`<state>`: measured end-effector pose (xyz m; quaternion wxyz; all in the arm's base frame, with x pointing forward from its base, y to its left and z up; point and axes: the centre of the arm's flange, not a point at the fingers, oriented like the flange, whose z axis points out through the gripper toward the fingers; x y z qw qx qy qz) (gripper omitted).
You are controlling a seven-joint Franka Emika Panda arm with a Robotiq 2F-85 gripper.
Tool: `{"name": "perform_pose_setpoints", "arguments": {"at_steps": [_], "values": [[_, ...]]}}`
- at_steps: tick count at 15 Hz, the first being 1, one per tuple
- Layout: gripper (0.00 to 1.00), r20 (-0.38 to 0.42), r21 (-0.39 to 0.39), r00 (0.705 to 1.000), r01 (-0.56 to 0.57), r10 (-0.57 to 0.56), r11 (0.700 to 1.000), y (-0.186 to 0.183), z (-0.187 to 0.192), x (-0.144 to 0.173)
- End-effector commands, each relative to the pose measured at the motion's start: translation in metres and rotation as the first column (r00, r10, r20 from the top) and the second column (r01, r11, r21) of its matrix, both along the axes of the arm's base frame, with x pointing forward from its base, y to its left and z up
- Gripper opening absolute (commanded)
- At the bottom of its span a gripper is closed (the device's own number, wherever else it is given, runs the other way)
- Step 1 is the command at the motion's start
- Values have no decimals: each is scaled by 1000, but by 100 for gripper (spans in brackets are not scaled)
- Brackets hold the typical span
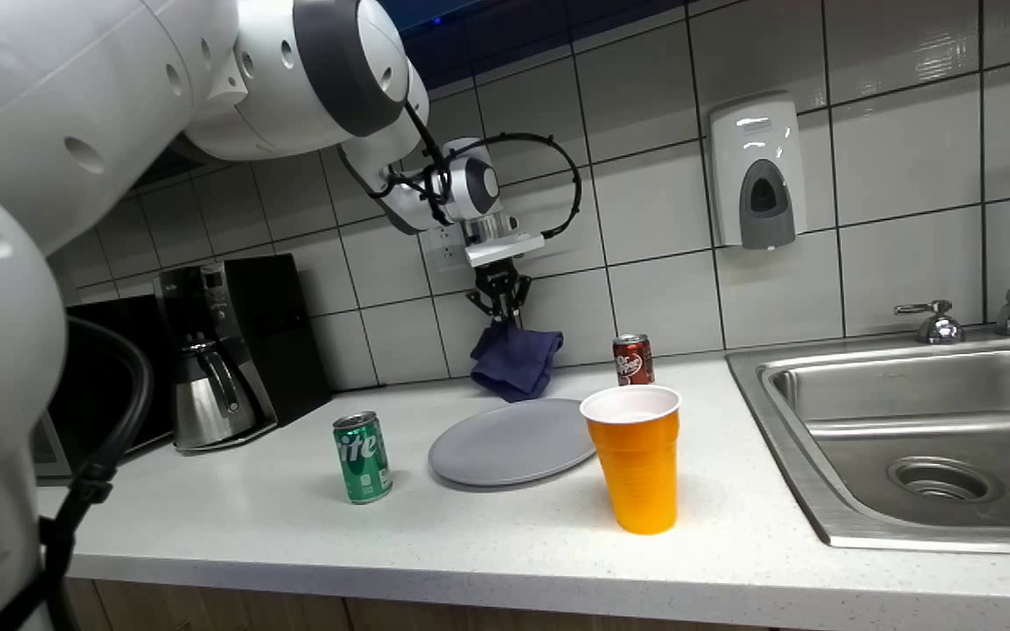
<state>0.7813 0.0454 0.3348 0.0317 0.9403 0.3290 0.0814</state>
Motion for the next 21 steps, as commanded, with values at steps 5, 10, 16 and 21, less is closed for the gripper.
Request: {"name": "perform_pose_setpoints", "arguments": {"at_steps": [5,10,16,21], "values": [[78,-29,8,1000,-11,11,1000,-1,8,-15],[100,-61,32,998,13,-11,999,-2,4,-33],[100,-98,45,995,23,-18,999,6,3,-54],[100,-139,64,989,58,-49,996,10,-3,-75]]}}
